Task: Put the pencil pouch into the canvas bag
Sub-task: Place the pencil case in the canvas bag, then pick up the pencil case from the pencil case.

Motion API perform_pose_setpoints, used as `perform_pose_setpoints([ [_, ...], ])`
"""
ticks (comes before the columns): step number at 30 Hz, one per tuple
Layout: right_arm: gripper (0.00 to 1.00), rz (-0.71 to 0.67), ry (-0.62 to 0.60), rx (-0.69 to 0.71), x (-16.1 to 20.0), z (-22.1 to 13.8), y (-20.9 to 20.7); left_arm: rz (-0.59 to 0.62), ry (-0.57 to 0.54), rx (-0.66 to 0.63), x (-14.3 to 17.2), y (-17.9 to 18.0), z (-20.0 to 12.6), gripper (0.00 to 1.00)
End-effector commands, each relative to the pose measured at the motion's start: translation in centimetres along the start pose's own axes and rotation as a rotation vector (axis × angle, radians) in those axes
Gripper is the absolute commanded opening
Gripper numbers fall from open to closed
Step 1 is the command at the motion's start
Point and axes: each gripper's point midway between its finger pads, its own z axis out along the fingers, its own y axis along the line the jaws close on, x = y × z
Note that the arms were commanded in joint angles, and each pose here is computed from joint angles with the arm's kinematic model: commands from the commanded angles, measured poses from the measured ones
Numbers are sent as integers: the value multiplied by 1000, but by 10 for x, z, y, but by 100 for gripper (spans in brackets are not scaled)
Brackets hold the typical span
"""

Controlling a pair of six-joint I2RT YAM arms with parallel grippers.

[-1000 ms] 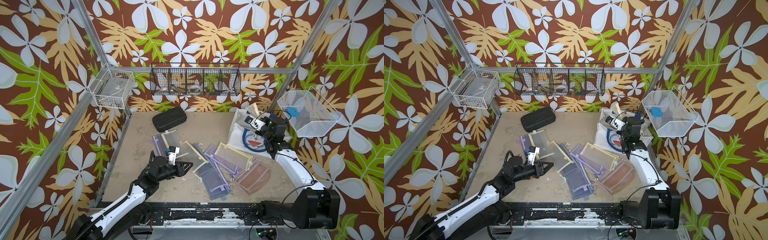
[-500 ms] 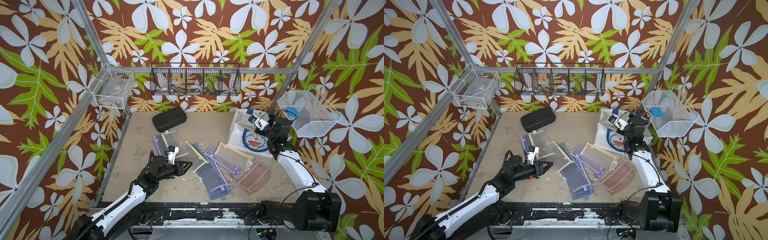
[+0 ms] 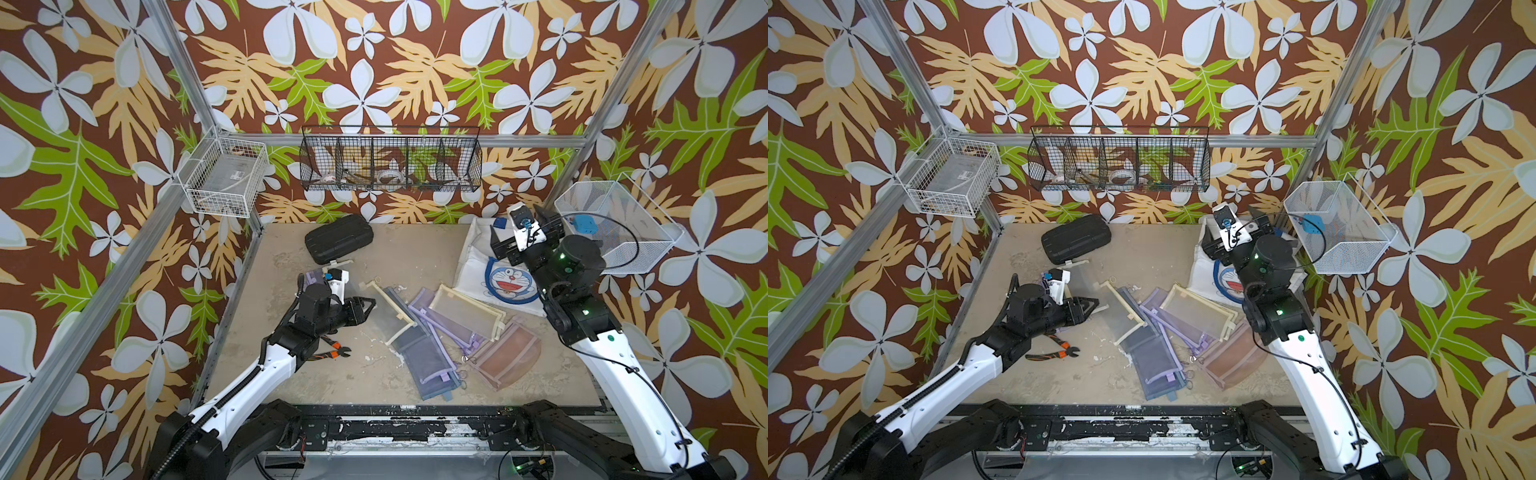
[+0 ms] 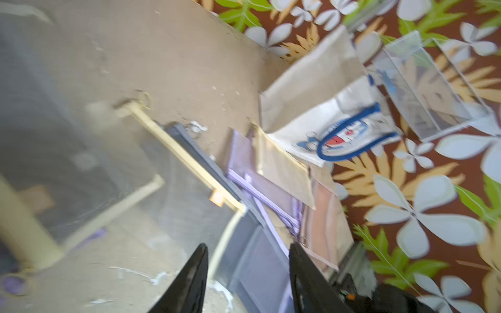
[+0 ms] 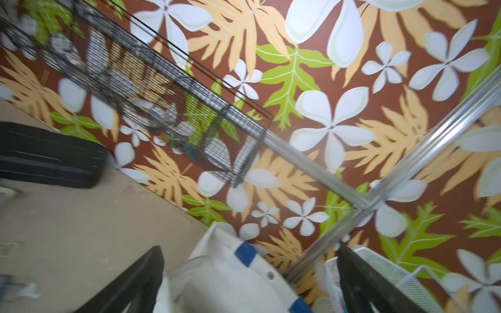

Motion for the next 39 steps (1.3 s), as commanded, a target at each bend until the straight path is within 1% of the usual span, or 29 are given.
perform_pose_setpoints([
  [1,100,349,115,73,26,-7,14,-46,2,-140,-8,45,-2,51],
  [2,100,404,141,39,32,-7,30,-72,-14,-182,-13,59,-3,51],
  [4,100,463,204,-93,44,-6,75,-113,-38,-250,-21,85,-6,51],
  [6,100,462,257,-244,55,-10,131,-145,-45,-321,-24,110,-5,51],
  [7,100,447,270,-295,58,-13,154,-153,-50,-346,-24,119,-4,51],
  [9,100,430,282,-367,66,-21,197,-183,-47,-341,-24,128,1,50],
  [11,100,454,294,-436,74,-26,227,-182,-31,-340,-26,131,8,50],
  [13,100,496,310,-515,82,-29,248,-188,-21,-374,-27,139,14,49],
  [16,100,537,317,-561,91,-33,261,-191,-10,-402,-29,148,22,47],
  [20,100,551,297,-572,98,-42,259,-217,13,-399,-31,155,36,43],
  [23,100,545,309,-551,105,-44,256,-251,25,-400,-31,161,47,41],
  [27,100,556,303,-554,106,-45,257,-286,38,-366,-30,162,59,41],
  [30,100,555,306,-561,107,-45,259,-307,48,-384,-27,169,65,41],
  [35,100,551,306,-562,107,-42,261,-360,52,-372,-19,177,75,41],
  [39,100,548,309,-563,107,-42,262,-379,56,-367,-13,183,81,37],
])
